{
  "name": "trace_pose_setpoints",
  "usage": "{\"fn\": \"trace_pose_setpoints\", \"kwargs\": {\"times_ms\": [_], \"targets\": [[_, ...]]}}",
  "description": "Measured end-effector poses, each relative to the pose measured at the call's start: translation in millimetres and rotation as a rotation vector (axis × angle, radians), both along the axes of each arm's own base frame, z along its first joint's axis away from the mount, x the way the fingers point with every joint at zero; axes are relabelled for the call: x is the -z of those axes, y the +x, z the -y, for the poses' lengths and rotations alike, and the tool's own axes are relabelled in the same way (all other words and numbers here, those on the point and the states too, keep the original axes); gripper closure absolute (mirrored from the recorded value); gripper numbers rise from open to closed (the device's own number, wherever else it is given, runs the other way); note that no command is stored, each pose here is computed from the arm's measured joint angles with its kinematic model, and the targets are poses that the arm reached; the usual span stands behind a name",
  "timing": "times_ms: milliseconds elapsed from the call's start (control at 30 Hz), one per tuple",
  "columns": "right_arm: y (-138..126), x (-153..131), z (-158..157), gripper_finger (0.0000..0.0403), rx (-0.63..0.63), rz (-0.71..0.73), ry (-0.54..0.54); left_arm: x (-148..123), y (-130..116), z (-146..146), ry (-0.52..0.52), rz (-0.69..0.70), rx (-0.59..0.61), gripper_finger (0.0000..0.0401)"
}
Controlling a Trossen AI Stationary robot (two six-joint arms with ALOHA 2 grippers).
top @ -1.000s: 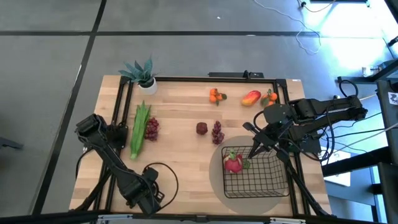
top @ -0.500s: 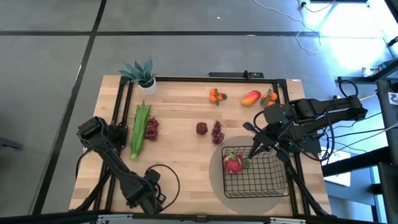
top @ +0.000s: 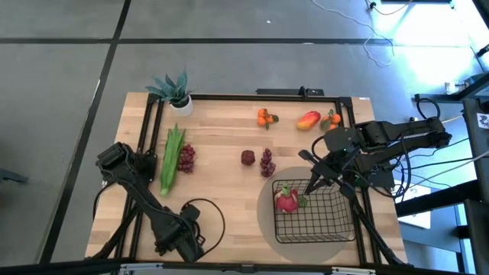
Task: Build produce basket
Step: Put the black mangosteen into the black wire basket
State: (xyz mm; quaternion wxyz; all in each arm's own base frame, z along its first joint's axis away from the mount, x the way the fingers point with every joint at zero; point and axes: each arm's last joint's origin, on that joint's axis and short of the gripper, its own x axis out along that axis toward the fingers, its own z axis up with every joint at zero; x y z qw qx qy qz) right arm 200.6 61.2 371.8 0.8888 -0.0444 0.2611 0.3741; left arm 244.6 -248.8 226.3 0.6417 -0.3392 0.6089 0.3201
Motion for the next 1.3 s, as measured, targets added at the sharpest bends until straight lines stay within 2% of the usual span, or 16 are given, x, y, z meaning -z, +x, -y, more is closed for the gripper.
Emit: {"fn": "trace_pose_setpoints", "kwargs": {"times_ms": [200,500,700,867,1067,1167,1300], "targets": [[-9,-6,2,0.0403,0.022,0.004,0.025,-32,26,-17,0.024,0.073,0.101,0.0399],[-32,-10,8,0.0403,0.121,0.003,-0.041,-98,62,-56,0.115,0.255,0.270,0.0399],[-37,-13,6,0.0403,0.133,0.014,-0.045,-109,71,-78,0.166,0.249,0.318,0.0400],[-36,-11,5,0.0403,0.141,0.006,-0.059,-108,69,-82,0.174,0.209,0.313,0.0401],[-28,-8,4,0.0403,0.186,-0.017,-0.067,-108,60,-68,0.089,0.182,0.258,0.0401],[-21,-3,2,0.0403,0.196,-0.037,-0.088,-108,53,-56,0.066,0.183,0.202,0.0401],[-8,5,-1,0.0403,0.197,-0.078,-0.111,-108,44,-43,0.032,0.188,0.046,0.0401]]}}
